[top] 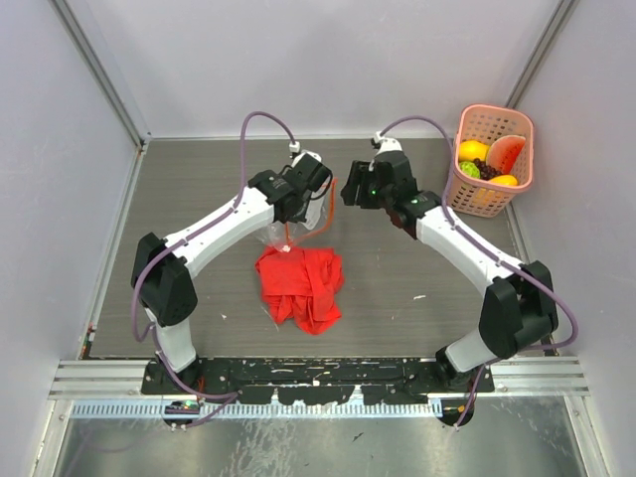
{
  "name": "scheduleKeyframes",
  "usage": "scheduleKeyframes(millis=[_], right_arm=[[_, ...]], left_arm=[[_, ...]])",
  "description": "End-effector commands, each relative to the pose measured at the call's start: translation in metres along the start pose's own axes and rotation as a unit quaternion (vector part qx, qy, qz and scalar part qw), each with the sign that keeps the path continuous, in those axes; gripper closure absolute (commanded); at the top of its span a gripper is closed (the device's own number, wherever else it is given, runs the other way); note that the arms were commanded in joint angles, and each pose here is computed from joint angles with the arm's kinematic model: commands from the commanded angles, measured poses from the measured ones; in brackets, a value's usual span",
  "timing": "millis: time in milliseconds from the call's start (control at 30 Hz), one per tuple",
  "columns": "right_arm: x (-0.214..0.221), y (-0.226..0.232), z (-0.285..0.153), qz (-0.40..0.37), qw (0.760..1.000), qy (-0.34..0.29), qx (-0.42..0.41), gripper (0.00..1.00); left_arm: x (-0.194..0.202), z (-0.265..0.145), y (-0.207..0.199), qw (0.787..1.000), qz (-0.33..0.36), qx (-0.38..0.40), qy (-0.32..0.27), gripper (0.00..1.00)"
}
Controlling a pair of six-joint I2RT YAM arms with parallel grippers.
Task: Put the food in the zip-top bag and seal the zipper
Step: Open the zipper of the food storage bag, then move the bin to the center of the board.
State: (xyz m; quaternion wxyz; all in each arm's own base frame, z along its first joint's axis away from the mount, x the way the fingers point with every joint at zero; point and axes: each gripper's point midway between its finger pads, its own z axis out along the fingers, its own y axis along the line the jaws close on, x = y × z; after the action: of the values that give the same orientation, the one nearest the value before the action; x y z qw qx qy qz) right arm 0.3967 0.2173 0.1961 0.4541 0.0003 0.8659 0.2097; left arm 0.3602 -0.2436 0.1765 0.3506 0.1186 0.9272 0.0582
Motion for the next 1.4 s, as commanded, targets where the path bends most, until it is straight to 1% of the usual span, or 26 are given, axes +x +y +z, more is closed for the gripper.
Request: scheduleKeyframes(millis=[0,200,367,633,733,833,1000,1133,1367], right_arm=[[-0.051,-0.018,-0.034,-0.040,0.998,-0.039,0.016,0.33],[-0.093,-0.079,-0.053,-0.078,0.987,-0.060,0.123,0.14],[-0.122,-0.136,-0.059,-0.074,0.974,-0.073,0.201,0.01],[-0.161,-0.204,-0.053,-0.047,0.960,-0.101,0.256,0.00],[-0.166,-0.223,-0.043,-0.039,0.959,-0.097,0.264,0.00],[-0.161,-0.240,-0.031,-0.026,0.960,-0.080,0.266,0.00],[-0.142,-0.246,-0.011,-0.017,0.968,-0.044,0.248,0.00],[-0.123,-0.234,-0.002,-0.007,0.978,0.004,0.207,0.00],[-0.096,-0.208,-0.014,0.022,0.986,0.061,0.157,0.00]], left_arm=[[-0.015,-0.005,0.010,0.999,-0.026,-0.020,-0.018,1.00],[-0.012,-0.003,0.011,0.999,-0.032,-0.017,-0.012,1.00],[-0.013,-0.004,0.013,0.999,-0.035,-0.016,-0.012,1.00],[-0.012,-0.002,0.015,0.999,-0.038,-0.015,-0.006,1.00],[-0.013,-0.001,0.014,0.999,-0.039,-0.012,-0.004,1.00],[-0.013,0.000,0.014,0.999,-0.041,-0.010,0.000,1.00],[-0.013,0.001,0.013,0.999,-0.042,-0.007,0.007,1.00],[-0.012,0.002,0.013,0.999,-0.044,-0.004,0.010,1.00],[-0.009,0.005,0.008,0.999,-0.042,0.004,0.021,1.00]])
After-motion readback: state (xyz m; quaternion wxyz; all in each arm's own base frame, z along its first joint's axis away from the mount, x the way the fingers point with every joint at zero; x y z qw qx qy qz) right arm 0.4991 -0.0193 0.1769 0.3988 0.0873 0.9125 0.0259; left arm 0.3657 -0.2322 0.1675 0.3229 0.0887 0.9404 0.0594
